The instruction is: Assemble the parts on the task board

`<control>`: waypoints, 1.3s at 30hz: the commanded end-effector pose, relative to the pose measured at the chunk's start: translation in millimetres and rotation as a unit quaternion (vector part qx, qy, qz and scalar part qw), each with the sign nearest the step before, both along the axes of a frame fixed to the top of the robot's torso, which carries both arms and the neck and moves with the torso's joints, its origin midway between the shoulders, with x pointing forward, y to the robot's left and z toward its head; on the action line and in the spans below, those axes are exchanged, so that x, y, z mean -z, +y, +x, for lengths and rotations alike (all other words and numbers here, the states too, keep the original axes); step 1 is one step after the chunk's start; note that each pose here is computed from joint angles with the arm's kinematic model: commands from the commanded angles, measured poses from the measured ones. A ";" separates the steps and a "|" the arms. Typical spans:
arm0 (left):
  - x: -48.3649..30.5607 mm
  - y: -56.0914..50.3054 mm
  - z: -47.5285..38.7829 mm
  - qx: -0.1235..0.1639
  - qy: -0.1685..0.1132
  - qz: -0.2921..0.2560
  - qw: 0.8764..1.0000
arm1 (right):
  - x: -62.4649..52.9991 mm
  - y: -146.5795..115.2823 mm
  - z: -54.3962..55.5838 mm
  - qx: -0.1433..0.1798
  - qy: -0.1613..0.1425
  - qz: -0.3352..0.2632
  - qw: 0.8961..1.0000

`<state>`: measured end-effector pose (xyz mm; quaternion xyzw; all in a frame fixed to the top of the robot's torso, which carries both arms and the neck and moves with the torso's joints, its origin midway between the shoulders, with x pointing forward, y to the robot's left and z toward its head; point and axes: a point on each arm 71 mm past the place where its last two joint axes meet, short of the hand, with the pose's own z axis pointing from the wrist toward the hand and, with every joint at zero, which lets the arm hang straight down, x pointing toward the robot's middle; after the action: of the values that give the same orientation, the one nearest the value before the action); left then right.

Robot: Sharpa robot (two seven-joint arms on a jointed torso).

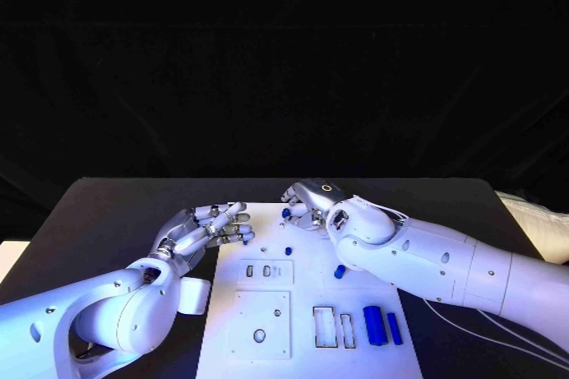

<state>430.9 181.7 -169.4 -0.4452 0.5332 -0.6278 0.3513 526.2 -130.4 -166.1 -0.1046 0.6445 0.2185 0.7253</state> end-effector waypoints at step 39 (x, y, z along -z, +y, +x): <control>1.3 0.7 3.0 0.010 0.003 -0.006 1.000 | -6.8 -118.8 -22.0 0.143 0.139 0.046 0.979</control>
<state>434.7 185.3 -171.7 -0.4482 0.5340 -0.6246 0.3519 504.5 -249.7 -155.4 0.0547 0.7192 0.1656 0.6725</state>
